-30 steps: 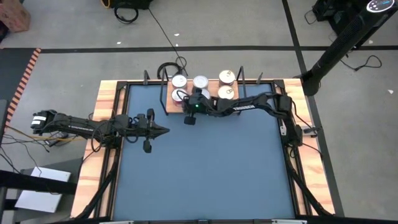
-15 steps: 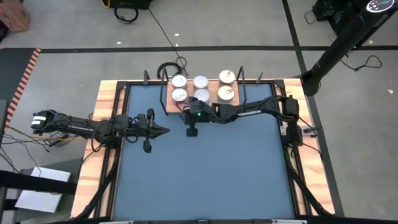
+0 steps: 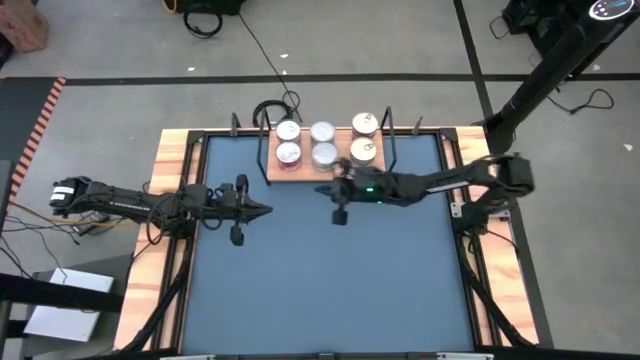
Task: Stack canned seafood by type on shelf
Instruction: Return to Home Position
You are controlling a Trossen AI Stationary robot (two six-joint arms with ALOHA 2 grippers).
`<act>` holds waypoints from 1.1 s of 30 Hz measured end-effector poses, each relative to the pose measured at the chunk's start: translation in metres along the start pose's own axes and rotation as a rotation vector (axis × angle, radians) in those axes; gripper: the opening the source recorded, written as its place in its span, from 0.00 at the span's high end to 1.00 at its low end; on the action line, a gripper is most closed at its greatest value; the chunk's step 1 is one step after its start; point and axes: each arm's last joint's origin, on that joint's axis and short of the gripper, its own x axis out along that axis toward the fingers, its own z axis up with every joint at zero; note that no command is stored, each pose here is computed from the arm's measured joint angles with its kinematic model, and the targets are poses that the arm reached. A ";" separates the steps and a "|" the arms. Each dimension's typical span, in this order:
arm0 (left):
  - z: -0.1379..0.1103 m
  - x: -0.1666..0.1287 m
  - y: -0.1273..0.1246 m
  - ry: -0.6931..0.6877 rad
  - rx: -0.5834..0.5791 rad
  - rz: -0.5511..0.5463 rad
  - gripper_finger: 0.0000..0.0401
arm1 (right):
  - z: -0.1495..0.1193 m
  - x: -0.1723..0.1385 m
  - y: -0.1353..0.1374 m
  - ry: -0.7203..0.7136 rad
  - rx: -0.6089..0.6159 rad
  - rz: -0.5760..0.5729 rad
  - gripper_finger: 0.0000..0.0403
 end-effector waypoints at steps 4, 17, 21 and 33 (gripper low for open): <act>0.000 0.000 0.000 -0.002 0.005 0.000 0.99 | -0.016 -0.034 0.002 -0.044 0.043 -0.025 1.00; -0.001 0.000 0.000 0.006 0.000 0.006 0.99 | -0.073 -0.125 0.005 -0.160 0.163 -0.033 1.00; 0.001 0.000 0.000 -0.007 0.003 0.005 0.99 | -0.091 -0.146 0.009 -0.191 0.190 -0.002 1.00; -0.005 -0.002 0.001 -0.006 0.035 0.005 0.99 | -0.134 -0.187 0.013 -0.317 0.256 0.045 1.00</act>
